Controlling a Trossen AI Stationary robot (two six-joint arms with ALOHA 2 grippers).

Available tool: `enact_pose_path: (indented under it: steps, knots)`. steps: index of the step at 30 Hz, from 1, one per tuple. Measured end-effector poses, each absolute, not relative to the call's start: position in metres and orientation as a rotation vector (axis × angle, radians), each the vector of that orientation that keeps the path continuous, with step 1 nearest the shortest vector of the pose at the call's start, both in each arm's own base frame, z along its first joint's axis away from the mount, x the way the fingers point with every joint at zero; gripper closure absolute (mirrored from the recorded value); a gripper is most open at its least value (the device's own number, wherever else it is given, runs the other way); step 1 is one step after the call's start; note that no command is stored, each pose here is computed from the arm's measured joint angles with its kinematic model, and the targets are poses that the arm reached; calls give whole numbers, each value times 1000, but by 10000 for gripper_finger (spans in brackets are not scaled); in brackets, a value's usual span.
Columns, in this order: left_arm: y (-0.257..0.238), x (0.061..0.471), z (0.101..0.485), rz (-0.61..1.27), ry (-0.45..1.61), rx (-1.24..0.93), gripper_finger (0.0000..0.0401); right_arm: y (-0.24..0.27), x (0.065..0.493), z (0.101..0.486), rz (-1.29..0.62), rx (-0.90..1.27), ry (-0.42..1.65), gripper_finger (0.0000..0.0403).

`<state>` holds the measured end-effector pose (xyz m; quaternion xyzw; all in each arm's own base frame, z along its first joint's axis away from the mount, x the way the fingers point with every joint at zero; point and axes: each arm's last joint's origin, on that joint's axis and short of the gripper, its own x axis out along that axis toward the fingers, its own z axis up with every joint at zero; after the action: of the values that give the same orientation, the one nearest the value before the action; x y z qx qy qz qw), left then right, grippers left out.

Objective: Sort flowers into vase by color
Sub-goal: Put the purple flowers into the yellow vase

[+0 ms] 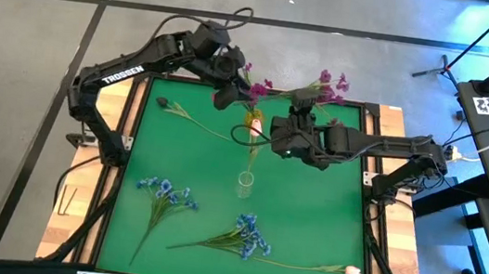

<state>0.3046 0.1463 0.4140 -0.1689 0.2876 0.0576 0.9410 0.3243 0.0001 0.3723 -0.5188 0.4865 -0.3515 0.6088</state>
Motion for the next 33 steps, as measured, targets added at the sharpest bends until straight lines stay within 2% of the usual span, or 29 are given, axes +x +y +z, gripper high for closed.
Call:
enact_pose_path:
  steps: [10,20,33]
  knots:
    - [135,307,412,28,615,-369,205,0,325,372,-793,-1192,1119,402]
    - [136,306,410,110,639,-347,220,0,325,372,-786,-1190,1117,402]
    - [138,306,410,115,637,-343,248,1,325,371,-749,-1180,1111,402]
